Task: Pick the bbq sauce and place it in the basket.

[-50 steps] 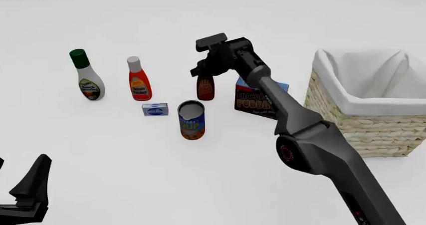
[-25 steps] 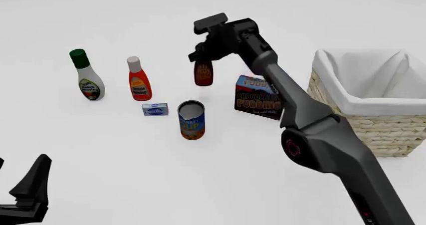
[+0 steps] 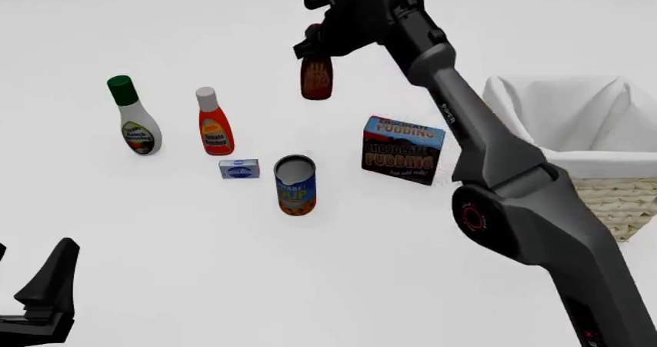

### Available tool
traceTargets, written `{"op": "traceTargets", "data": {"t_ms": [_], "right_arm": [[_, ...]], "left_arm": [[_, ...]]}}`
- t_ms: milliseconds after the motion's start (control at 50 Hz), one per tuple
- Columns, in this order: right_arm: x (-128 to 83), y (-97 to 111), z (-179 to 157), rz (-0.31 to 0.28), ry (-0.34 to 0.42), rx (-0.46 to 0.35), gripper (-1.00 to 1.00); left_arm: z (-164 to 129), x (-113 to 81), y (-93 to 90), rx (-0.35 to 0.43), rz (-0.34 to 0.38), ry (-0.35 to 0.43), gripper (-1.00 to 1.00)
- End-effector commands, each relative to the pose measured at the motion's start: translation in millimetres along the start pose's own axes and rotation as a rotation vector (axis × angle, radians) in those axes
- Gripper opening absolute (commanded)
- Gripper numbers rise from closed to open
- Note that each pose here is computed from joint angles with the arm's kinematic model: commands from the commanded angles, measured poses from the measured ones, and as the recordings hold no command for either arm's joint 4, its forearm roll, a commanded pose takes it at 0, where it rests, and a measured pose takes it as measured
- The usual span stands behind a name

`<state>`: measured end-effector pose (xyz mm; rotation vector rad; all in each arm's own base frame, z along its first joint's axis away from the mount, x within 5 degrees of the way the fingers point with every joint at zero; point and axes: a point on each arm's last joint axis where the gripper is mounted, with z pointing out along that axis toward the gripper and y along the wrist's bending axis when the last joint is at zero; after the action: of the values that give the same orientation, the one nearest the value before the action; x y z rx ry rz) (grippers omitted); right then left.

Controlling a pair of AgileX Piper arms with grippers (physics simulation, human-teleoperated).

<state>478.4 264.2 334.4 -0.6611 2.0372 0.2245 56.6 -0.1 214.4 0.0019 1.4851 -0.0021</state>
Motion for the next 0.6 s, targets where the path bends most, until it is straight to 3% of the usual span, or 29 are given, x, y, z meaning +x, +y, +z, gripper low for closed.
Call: {"op": "traceTargets", "data": {"t_ms": [20,200,600], "right_arm": [[-22.9,-9.3,-38.0,0.001,-0.054,0.018,-1.00],[-31.1,-23.2,-61.1,0.001,-0.074,0.043,-1.00],[-20.7,-36.5,-126.3,-0.007,-0.114,0.083,-1.00]], "left_arm": [[0.0,0.0,0.0,0.000,0.000,0.000,1.00],[0.0,0.0,0.0,0.000,0.000,0.000,1.00],[0.0,0.0,0.0,0.000,0.000,0.000,1.00]]}}
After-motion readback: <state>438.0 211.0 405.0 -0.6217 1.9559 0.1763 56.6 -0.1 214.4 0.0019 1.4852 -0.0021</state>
